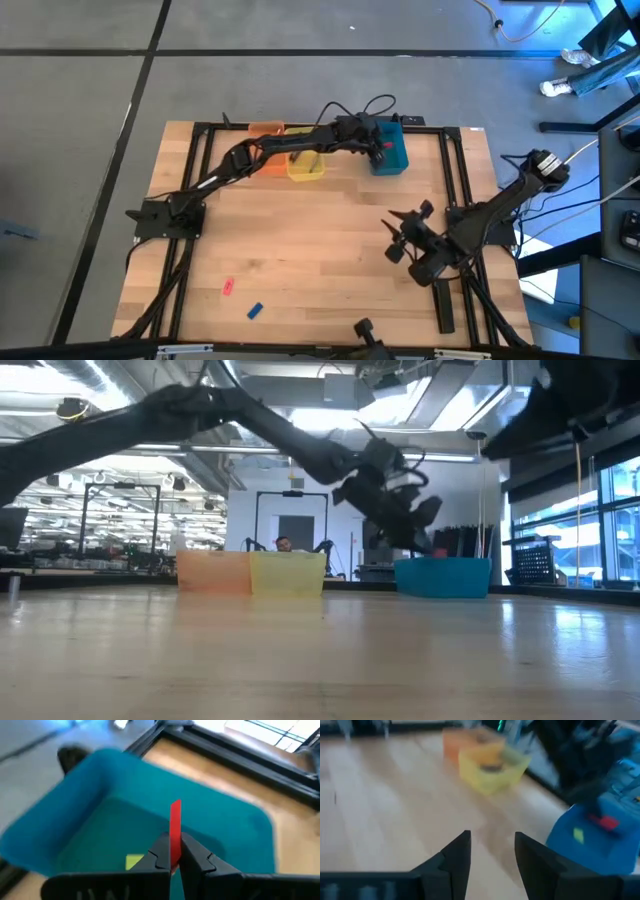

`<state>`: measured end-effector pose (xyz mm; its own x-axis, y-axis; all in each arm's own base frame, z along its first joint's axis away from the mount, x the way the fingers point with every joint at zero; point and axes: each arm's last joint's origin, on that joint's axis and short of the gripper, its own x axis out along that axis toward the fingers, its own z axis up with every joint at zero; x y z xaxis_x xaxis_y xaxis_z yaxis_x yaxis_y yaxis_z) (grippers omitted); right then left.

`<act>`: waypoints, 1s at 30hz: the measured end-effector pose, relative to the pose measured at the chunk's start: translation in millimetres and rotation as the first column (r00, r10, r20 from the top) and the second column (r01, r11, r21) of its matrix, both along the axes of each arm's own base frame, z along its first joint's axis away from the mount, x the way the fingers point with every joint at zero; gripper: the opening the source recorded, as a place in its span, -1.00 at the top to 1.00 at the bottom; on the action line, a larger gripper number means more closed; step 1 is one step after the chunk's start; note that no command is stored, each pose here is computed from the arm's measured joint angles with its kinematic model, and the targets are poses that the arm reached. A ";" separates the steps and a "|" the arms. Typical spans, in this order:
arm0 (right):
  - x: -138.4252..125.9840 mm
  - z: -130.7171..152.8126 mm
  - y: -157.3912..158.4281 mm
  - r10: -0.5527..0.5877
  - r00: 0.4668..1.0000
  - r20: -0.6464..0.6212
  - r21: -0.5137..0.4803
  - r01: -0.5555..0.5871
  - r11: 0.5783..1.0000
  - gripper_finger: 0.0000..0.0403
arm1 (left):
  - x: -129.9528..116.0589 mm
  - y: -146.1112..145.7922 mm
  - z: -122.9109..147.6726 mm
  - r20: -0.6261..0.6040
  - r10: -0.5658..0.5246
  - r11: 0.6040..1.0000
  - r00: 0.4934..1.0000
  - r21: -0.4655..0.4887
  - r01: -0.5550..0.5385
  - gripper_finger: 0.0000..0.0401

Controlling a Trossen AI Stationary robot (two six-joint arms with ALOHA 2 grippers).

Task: Sort crayons/erasers/pens/pencils in bins
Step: Put the red eraser into the blue bin, then put the blue eraser into the blue bin

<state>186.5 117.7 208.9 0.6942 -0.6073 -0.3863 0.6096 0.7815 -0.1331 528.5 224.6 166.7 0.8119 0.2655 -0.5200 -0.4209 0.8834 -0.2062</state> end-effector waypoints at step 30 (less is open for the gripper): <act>-3.0 7.2 -4.2 -0.029 0.998 0.055 -0.028 0.030 0.999 0.24 | 3.1 0.1 10.0 -0.001 -0.063 0.997 0.998 0.036 0.063 0.46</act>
